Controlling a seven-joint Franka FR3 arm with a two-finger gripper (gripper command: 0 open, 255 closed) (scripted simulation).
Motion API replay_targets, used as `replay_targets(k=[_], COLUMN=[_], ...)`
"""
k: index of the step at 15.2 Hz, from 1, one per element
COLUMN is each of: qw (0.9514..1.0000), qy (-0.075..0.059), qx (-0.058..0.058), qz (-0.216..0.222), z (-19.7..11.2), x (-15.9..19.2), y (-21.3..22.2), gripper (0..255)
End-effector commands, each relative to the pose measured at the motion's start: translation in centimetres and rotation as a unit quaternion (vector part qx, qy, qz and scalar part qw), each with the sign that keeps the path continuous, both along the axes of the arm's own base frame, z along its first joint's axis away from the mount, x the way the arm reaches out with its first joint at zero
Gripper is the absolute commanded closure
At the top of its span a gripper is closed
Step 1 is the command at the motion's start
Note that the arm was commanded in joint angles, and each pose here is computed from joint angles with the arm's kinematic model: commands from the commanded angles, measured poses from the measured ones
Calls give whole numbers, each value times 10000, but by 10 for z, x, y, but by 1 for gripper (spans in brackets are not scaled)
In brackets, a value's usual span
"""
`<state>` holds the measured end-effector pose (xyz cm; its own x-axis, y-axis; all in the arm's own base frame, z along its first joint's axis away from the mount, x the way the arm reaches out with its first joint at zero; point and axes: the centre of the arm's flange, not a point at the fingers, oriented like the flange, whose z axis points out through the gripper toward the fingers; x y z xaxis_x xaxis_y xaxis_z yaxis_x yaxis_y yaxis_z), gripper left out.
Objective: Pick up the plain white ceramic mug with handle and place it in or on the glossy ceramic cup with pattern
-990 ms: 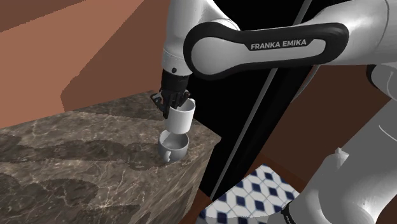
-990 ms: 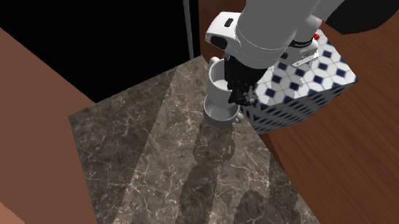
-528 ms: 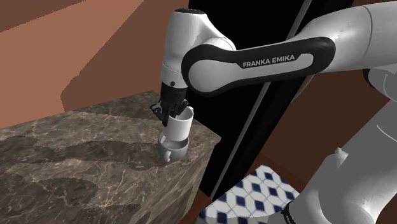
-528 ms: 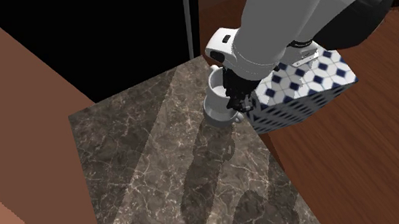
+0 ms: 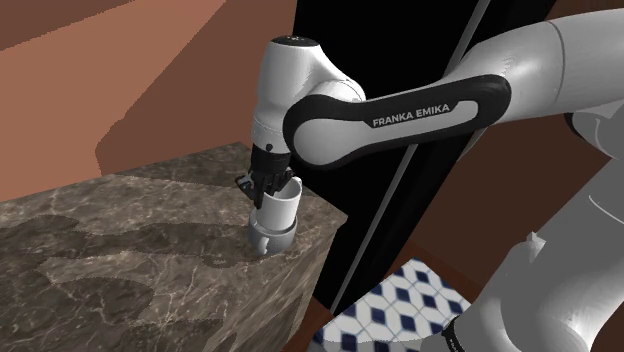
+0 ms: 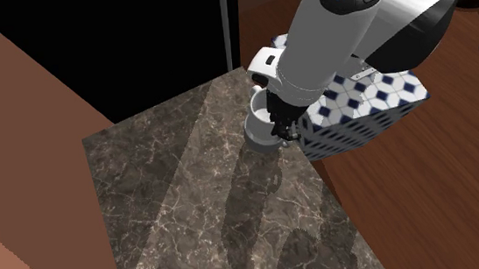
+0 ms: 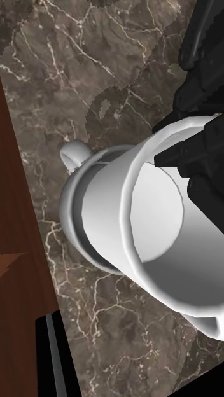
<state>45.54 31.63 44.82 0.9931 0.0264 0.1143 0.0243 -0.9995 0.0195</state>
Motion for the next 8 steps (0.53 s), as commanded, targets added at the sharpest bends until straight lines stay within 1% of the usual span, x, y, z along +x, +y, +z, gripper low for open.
replay_targets(k=[1,4,5,8], qw=[10000,10000,10000,10000], qy=[2,2,2,2], qx=[-1,-1,-1,-1], qz=[0,0,0,0], z=[-1,-1,-1,-1], x=[0,0,0,0], y=[0,0,0,0], gripper=[255,255,0,0])
